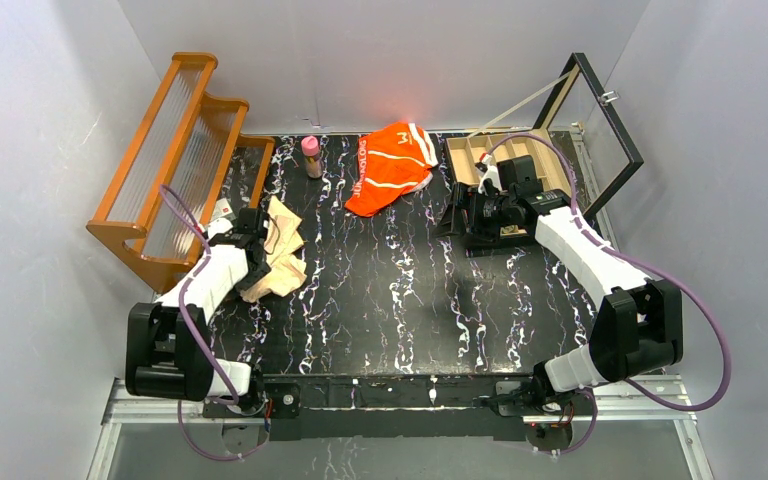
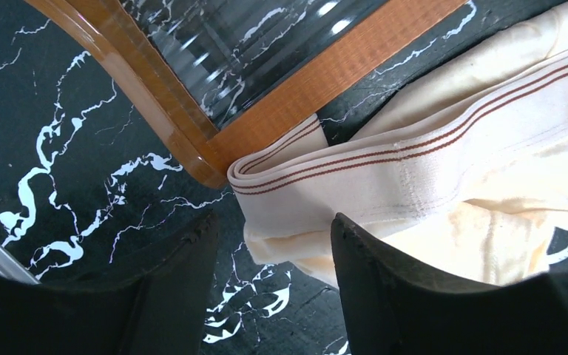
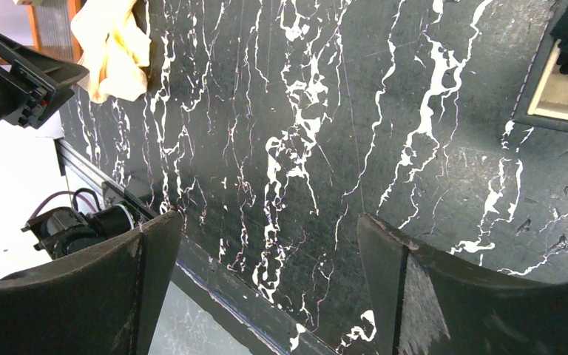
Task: Roll the underwear
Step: Pick up the underwear from the center of the board, then place the underwear at the center of the board.
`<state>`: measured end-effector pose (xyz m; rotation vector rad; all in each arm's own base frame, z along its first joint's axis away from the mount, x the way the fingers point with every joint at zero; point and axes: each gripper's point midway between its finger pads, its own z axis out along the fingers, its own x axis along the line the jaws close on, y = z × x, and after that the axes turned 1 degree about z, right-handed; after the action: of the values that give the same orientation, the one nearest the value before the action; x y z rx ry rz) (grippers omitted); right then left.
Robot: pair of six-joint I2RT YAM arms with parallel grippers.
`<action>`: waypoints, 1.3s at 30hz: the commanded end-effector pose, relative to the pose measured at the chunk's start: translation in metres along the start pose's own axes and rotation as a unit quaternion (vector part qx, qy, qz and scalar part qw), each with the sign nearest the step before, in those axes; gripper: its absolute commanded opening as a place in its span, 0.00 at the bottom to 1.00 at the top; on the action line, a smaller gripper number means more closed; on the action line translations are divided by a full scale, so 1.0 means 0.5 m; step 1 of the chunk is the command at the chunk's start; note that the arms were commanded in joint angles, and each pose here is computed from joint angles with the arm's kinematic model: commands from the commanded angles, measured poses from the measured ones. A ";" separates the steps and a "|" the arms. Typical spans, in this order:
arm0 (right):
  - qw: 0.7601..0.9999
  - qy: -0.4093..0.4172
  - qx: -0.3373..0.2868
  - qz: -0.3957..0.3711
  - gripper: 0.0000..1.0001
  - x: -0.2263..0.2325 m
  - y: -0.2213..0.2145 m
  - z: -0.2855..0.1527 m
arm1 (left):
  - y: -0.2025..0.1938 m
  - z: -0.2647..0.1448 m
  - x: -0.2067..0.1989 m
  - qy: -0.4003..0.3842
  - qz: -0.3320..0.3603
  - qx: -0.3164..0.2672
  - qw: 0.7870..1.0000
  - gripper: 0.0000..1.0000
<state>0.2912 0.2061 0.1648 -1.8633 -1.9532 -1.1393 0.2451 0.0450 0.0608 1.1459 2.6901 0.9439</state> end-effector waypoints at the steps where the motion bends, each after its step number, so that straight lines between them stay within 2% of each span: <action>1: 1.000 -0.005 -0.012 -0.003 0.96 0.007 0.009 -0.014 | -0.007 0.023 0.007 0.012 -0.003 -0.007 1.000 0.54; 3: 1.000 -0.005 -0.011 -0.003 0.97 0.009 0.008 -0.017 | -0.022 0.031 0.000 0.002 0.007 0.007 1.000 0.53; 4: 1.000 -0.006 -0.011 -0.003 0.97 0.008 0.008 -0.018 | -0.028 0.033 -0.007 -0.007 0.014 0.015 1.000 0.48; 7: 1.000 -0.006 -0.013 -0.005 0.98 0.013 0.011 -0.025 | -0.029 0.027 -0.019 -0.032 0.020 0.017 0.999 0.25; 11: 1.000 -0.011 -0.019 -0.009 0.98 0.013 0.014 -0.031 | -0.022 0.021 -0.021 -0.043 0.033 0.008 0.998 0.00; 13: 1.000 -0.009 -0.019 -0.007 0.98 0.016 0.013 -0.033 | -0.022 0.013 -0.031 -0.061 0.046 0.015 0.997 0.00; 15: 1.000 -0.007 -0.019 -0.007 0.98 0.019 0.013 -0.036 | -0.012 -0.021 -0.066 -0.124 0.068 0.024 0.990 0.00; 18: 1.000 -0.006 -0.025 -0.009 0.99 0.024 0.014 -0.046 | 0.043 -0.117 -0.124 -0.250 0.063 -0.017 0.966 0.00; 21: 0.999 -0.001 -0.037 -0.010 0.99 0.027 0.015 -0.049 | 0.075 -0.186 -0.139 -0.303 0.066 -0.031 0.950 0.00; 24: 0.999 0.008 -0.039 -0.005 0.99 0.033 0.012 -0.049 | 0.052 -0.257 -0.201 -0.403 0.088 0.001 0.911 0.00; 27: 0.999 0.013 -0.040 0.002 0.99 0.035 0.013 -0.046 | 0.000 -0.340 -0.258 -0.465 0.140 0.005 0.874 0.00; 34: 0.998 0.007 -0.070 0.002 0.98 0.040 0.040 -0.053 | -0.168 -0.664 -0.401 -0.634 0.260 -0.010 0.728 0.00; 38: 0.989 -0.055 -0.135 0.002 0.99 0.016 0.081 -0.089 | -0.212 -0.830 -0.426 -0.696 0.313 -0.032 0.645 0.00; 39: 0.985 -0.068 -0.157 0.001 0.99 0.011 0.093 -0.104 | -0.217 -0.851 -0.427 -0.704 0.319 -0.032 0.633 0.00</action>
<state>0.2959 0.1939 0.1845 -1.9933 -1.9228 -1.2273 0.2234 -0.3380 0.2408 1.7871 1.1771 -0.0277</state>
